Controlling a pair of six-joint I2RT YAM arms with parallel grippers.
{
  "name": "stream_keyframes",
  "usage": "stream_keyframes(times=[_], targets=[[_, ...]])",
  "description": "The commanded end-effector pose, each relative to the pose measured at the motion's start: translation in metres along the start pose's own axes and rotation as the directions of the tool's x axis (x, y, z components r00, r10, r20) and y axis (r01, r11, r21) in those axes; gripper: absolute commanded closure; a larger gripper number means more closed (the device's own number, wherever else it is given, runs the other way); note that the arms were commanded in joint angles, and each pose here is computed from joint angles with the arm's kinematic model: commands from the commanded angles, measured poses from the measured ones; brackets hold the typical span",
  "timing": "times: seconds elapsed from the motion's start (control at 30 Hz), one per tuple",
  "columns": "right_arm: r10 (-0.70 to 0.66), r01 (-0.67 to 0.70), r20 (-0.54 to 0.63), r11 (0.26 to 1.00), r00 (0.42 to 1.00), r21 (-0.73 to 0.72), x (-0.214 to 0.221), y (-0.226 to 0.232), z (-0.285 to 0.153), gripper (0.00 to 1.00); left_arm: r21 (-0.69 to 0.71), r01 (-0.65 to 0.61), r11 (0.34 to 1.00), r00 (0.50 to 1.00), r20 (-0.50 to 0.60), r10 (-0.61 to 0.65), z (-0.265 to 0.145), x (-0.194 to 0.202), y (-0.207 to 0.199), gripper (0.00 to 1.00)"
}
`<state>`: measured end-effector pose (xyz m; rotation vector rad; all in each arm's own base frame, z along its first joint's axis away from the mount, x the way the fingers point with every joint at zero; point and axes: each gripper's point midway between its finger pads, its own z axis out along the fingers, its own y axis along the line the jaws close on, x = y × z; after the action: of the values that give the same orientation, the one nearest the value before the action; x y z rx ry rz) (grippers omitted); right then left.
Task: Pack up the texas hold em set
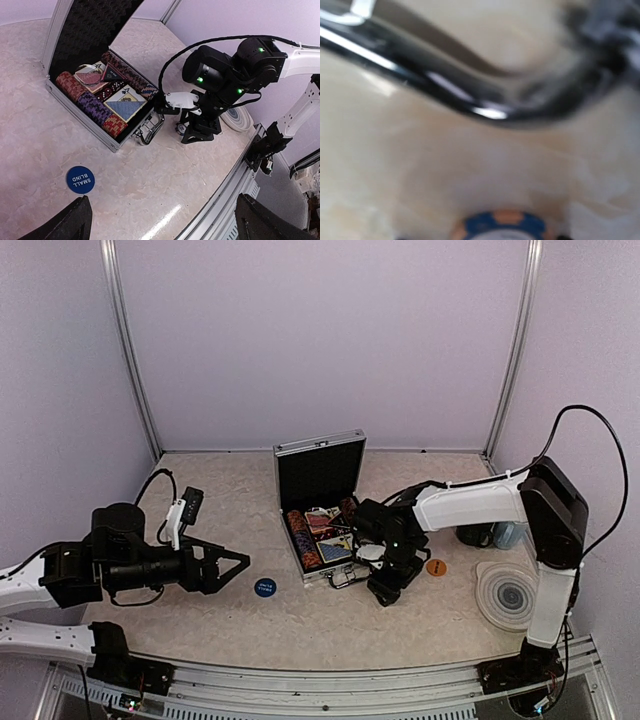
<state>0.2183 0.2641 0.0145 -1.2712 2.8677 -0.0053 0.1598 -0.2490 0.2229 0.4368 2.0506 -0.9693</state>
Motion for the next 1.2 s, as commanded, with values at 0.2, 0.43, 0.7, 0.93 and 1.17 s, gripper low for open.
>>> stream_keyframes(times=[0.2, 0.43, 0.7, 0.93, 1.17], targets=[[-0.018, 0.017, -0.045, 1.0, 0.999, -0.011, -0.001, 0.016, 0.033, 0.47, 0.01, 0.0, 1.0, 1.0, 0.029, 0.0, -0.005, -0.002, -0.001, 0.01], [-0.019, 0.018, -0.045, 1.0, 0.999, -0.01, 0.003, 0.016, 0.031, 0.55, 0.013, -0.002, 1.0, 1.0, 0.022, 0.002, -0.003, -0.001, -0.002, 0.01], [-0.031, 0.031, 0.003, 0.999, 1.0, 0.045, -0.01, 0.015, 0.014, 0.6, 0.017, 0.002, 1.0, 1.0, 0.028, -0.003, -0.005, -0.001, -0.002, 0.01], [-0.037, 0.033, 0.06, 0.997, 0.998, 0.068, -0.025, 0.016, -0.011, 0.6, 0.024, 0.019, 1.0, 0.999, 0.025, -0.02, -0.005, 0.003, -0.002, 0.01], [-0.044, 0.035, 0.148, 0.997, 0.988, 0.064, -0.039, 0.02, -0.047, 0.6, 0.008, 0.061, 0.998, 0.998, 0.014, -0.061, -0.001, 0.012, 0.005, 0.01]])
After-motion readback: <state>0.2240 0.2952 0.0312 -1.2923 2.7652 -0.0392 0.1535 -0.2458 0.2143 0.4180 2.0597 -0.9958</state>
